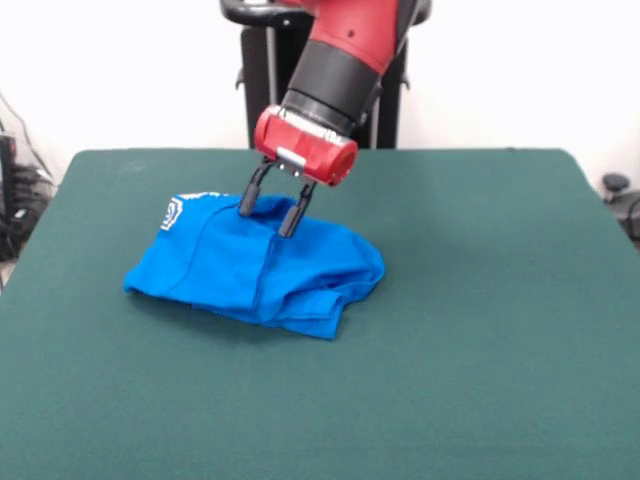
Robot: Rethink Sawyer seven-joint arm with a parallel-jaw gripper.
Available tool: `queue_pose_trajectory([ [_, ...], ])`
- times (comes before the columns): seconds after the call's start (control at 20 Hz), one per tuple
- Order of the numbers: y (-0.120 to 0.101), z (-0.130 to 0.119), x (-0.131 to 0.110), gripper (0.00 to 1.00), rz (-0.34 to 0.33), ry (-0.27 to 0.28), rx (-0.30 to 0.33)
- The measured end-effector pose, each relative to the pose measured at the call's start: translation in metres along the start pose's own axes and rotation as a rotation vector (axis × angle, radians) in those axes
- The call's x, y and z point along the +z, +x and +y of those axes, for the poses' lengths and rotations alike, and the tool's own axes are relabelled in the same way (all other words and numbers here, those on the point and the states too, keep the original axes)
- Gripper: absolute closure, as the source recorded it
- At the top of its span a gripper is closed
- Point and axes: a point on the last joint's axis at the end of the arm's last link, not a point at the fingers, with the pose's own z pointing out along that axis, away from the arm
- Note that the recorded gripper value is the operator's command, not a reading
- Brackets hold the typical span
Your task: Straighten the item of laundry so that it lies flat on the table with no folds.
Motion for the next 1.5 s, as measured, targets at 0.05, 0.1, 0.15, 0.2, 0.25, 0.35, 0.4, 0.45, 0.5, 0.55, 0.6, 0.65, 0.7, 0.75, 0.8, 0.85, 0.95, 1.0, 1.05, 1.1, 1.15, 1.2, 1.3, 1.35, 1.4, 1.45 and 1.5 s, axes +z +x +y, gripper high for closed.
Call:
queue_pose_trajectory([
  [0.05, -0.004, 0.000, -0.002, 0.00, -0.007, -0.001, 0.003],
  [0.1, -0.009, -0.001, -0.004, 0.00, -0.014, -0.001, 0.006],
  [0.15, -0.012, -0.002, -0.005, 0.00, -0.019, 0.000, 0.008],
  [0.2, -0.013, -0.003, -0.006, 0.00, -0.022, 0.002, 0.008],
  [0.25, -0.015, -0.005, -0.006, 0.00, -0.025, 0.006, 0.008],
  [0.35, -0.016, -0.011, -0.005, 0.00, -0.028, 0.018, 0.003],
  [0.4, -0.015, -0.014, -0.004, 0.00, -0.027, 0.027, -0.002],
  [0.45, -0.014, -0.017, -0.002, 0.00, -0.027, 0.036, -0.004],
  [0.5, -0.013, -0.020, -0.001, 0.00, -0.027, 0.043, -0.007],
  [0.55, -0.012, -0.020, -0.001, 0.00, -0.026, 0.045, -0.008],
  [0.6, -0.010, -0.023, 0.002, 0.00, -0.025, 0.052, -0.009],
  [0.65, -0.008, -0.024, 0.003, 0.00, -0.024, 0.055, -0.011],
  [0.7, -0.006, -0.025, 0.004, 0.00, -0.023, 0.057, -0.011],
  [0.75, -0.003, -0.026, 0.008, 0.00, -0.021, 0.059, -0.014],
  [0.8, 0.000, -0.027, 0.010, 0.00, -0.021, 0.058, -0.018],
  [0.85, 0.001, -0.027, 0.011, 0.00, -0.022, 0.056, -0.020],
  [0.95, 0.004, -0.028, 0.013, 0.00, -0.023, 0.051, -0.024],
  [1.0, 0.008, -0.029, 0.016, 0.00, -0.023, 0.047, -0.029],
  [1.05, 0.009, -0.029, 0.017, 0.00, -0.023, 0.044, -0.031],
  [1.1, 0.011, -0.031, 0.020, 0.00, -0.023, 0.039, -0.031],
  [1.15, 0.012, -0.033, 0.024, 0.00, -0.023, 0.030, -0.026],
  [1.2, 0.013, -0.033, 0.025, 0.00, -0.022, 0.027, -0.023],
  [1.3, 0.012, -0.035, 0.027, 0.00, -0.023, 0.024, -0.015],
  [1.35, 0.011, -0.036, 0.028, 0.00, -0.023, 0.024, -0.012],
  [1.4, 0.010, -0.040, 0.029, 0.00, -0.023, 0.027, -0.005],
  [1.45, 0.009, -0.040, 0.029, 0.00, -0.024, 0.028, -0.003],
  [1.5, 0.009, -0.041, 0.029, 0.00, -0.024, 0.028, -0.002],
])
